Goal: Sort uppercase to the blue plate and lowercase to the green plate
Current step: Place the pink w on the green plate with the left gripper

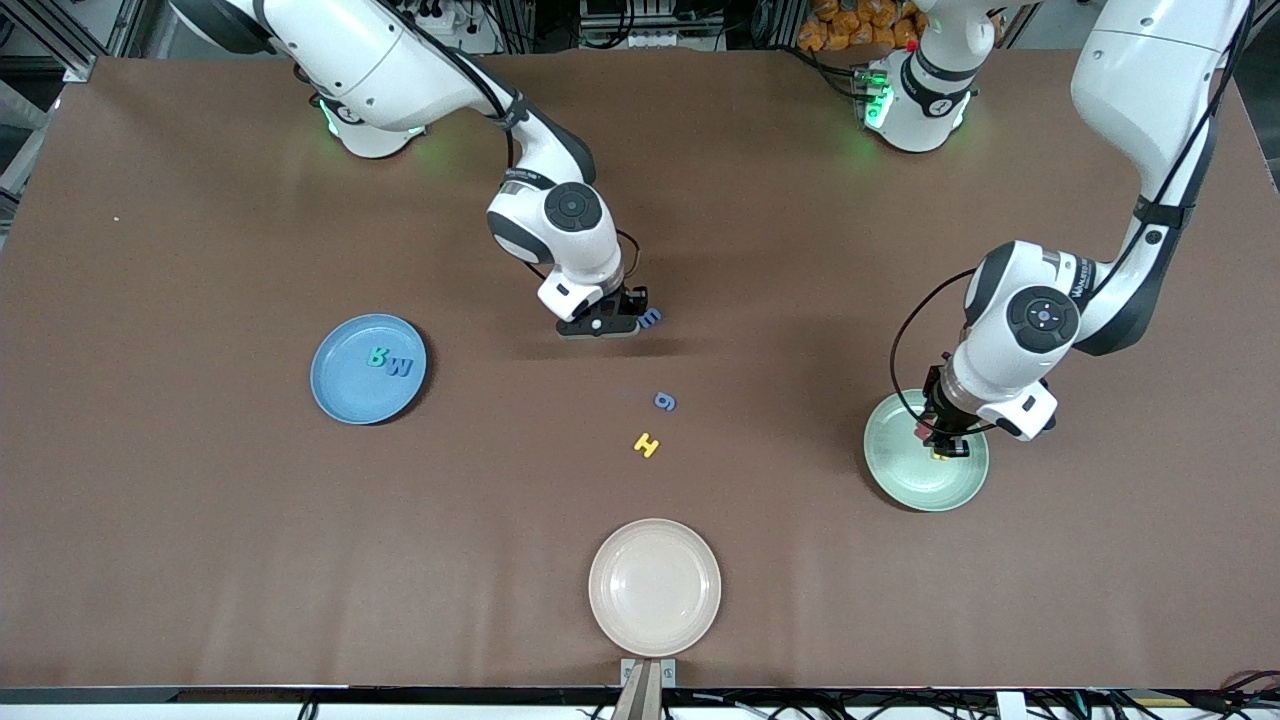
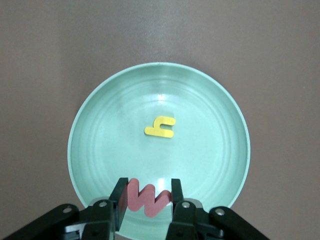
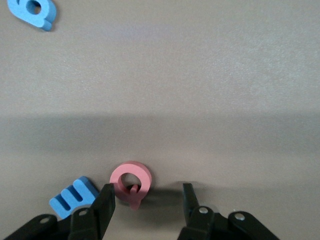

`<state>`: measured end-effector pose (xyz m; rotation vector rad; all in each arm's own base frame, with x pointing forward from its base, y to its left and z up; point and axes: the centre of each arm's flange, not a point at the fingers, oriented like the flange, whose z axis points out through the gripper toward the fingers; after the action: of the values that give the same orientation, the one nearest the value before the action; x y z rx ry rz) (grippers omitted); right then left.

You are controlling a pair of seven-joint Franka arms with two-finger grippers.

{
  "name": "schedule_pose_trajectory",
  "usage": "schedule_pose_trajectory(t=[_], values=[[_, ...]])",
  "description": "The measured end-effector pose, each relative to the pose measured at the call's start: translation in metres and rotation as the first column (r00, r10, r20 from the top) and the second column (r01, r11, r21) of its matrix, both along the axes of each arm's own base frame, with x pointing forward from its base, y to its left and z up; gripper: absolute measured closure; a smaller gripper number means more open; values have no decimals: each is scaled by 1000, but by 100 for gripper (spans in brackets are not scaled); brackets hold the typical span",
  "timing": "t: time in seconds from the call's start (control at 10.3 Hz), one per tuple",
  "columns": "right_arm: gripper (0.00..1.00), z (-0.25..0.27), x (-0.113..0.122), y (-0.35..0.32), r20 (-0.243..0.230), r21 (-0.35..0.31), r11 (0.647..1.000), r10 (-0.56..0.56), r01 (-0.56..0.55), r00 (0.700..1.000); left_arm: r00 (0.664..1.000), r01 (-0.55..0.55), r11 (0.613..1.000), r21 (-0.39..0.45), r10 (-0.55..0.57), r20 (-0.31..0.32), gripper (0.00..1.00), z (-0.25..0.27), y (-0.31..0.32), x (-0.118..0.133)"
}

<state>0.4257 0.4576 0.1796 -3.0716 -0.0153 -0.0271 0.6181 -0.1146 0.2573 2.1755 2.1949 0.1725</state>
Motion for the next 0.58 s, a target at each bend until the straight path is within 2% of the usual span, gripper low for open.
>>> schedule_pose_trajectory(t=[0.19,0.58], values=[[37,0,0,2,0,2,1000,-1,1,1000,1000,9,1000,-2,-9,-4,52,-1,-6,-2],[37,0,0,5,-1,6,1000,-12,12,1000,1000,19,1000,-3,-19,-8,1,-3,-12,-3]])
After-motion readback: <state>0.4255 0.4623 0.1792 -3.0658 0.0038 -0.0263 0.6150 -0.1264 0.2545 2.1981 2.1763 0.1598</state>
